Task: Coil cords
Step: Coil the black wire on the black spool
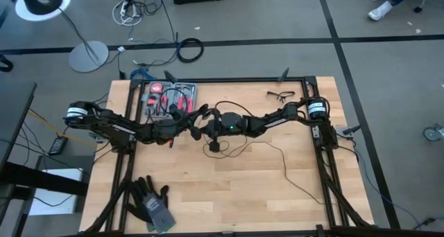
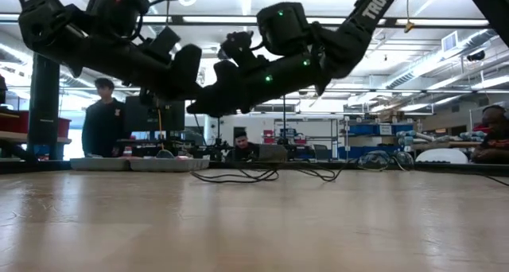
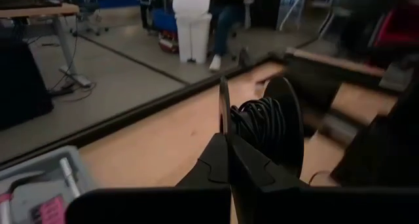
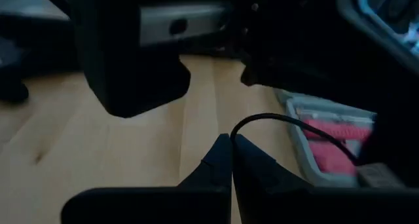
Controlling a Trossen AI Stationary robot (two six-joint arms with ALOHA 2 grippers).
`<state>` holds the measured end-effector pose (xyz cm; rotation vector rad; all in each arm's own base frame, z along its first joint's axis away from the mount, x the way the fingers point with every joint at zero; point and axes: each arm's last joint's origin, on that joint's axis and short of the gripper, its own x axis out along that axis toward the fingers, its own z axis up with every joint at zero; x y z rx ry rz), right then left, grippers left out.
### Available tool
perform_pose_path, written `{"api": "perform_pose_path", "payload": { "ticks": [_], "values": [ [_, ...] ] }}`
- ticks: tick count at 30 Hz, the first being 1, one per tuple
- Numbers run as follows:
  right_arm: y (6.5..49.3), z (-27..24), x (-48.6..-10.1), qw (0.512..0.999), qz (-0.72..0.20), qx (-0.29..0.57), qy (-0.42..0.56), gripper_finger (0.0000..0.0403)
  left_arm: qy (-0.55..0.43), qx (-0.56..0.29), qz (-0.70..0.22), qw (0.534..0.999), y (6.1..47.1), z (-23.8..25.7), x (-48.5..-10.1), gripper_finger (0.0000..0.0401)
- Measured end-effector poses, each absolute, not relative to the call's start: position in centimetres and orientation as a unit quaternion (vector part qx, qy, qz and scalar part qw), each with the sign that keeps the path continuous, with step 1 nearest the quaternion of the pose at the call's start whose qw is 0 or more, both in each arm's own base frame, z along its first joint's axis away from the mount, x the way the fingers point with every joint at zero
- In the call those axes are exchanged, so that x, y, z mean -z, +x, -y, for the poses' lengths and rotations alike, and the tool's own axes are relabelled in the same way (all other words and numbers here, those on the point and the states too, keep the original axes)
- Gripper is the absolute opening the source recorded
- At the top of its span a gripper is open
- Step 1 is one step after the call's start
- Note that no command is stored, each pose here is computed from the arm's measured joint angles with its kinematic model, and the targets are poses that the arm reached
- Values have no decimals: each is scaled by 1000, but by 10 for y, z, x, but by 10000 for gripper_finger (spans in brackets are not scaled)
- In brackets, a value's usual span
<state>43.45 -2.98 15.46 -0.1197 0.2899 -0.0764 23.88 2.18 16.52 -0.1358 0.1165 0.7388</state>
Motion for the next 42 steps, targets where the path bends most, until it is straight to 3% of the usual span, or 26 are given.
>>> {"api": "perform_pose_path", "payload": {
  "ticks": [15, 22, 42],
  "values": [
    [404, 51, -206, 958, -217, 171, -81, 0, -71, -343, -116, 929, 237, -21, -153, 0],
    [383, 63, -190, 942, -246, 221, -54, 0, -84, -336, -100, 933, 236, -19, -156, 0],
    [338, 50, -134, 960, -204, 180, 65, 65, -112, -323, 30, 939, 239, -19, -183, 0]
  ]
}}
